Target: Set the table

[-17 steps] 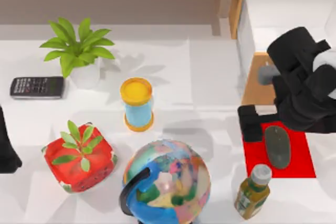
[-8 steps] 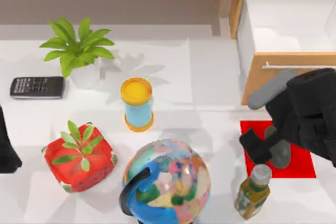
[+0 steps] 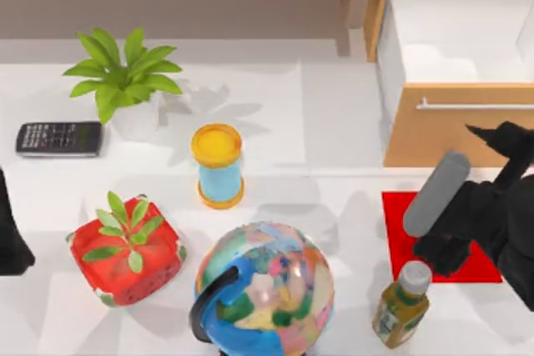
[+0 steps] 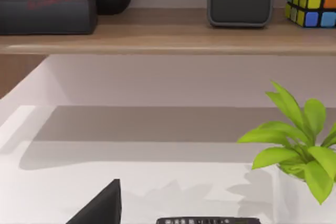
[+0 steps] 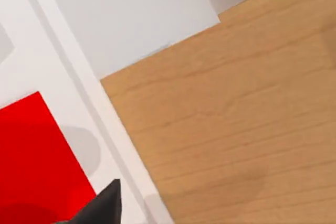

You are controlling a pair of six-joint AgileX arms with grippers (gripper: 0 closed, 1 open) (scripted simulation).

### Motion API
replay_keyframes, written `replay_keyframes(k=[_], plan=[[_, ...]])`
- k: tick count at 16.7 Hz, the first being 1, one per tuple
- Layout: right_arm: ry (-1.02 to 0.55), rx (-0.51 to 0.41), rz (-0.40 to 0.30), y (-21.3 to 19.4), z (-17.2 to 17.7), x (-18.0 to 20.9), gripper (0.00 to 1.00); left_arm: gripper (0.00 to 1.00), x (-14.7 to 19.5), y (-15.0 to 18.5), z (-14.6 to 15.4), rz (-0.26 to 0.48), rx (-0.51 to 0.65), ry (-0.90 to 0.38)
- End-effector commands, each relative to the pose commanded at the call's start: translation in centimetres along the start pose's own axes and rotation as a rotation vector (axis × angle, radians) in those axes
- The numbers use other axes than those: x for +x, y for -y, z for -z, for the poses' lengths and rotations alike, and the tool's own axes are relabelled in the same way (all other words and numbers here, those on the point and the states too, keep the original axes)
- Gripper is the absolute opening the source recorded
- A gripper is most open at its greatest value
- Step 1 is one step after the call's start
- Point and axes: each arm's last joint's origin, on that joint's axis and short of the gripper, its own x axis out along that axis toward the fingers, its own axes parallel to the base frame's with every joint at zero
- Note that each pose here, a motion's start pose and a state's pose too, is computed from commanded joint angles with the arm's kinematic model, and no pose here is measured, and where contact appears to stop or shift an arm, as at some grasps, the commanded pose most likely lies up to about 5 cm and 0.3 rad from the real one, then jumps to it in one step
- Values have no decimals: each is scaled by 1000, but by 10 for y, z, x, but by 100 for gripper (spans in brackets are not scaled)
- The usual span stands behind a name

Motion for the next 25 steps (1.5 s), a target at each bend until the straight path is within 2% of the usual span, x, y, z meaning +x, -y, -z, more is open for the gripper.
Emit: replay_keyframes(k=[5, 10, 13, 19, 25], plan=[[-3, -286, 231, 5, 17, -2, 100, 100, 0, 0, 0, 0, 0, 0], [-80, -463, 391, 13, 32, 3, 100, 100, 0, 0, 0, 0, 0, 0], [-107, -499, 425, 15, 36, 5, 100, 100, 0, 0, 0, 0, 0, 0], [-104, -501, 417, 14, 35, 6, 100, 100, 0, 0, 0, 0, 0, 0], [-107, -499, 425, 24, 35, 26, 100, 100, 0, 0, 0, 0, 0, 0]])
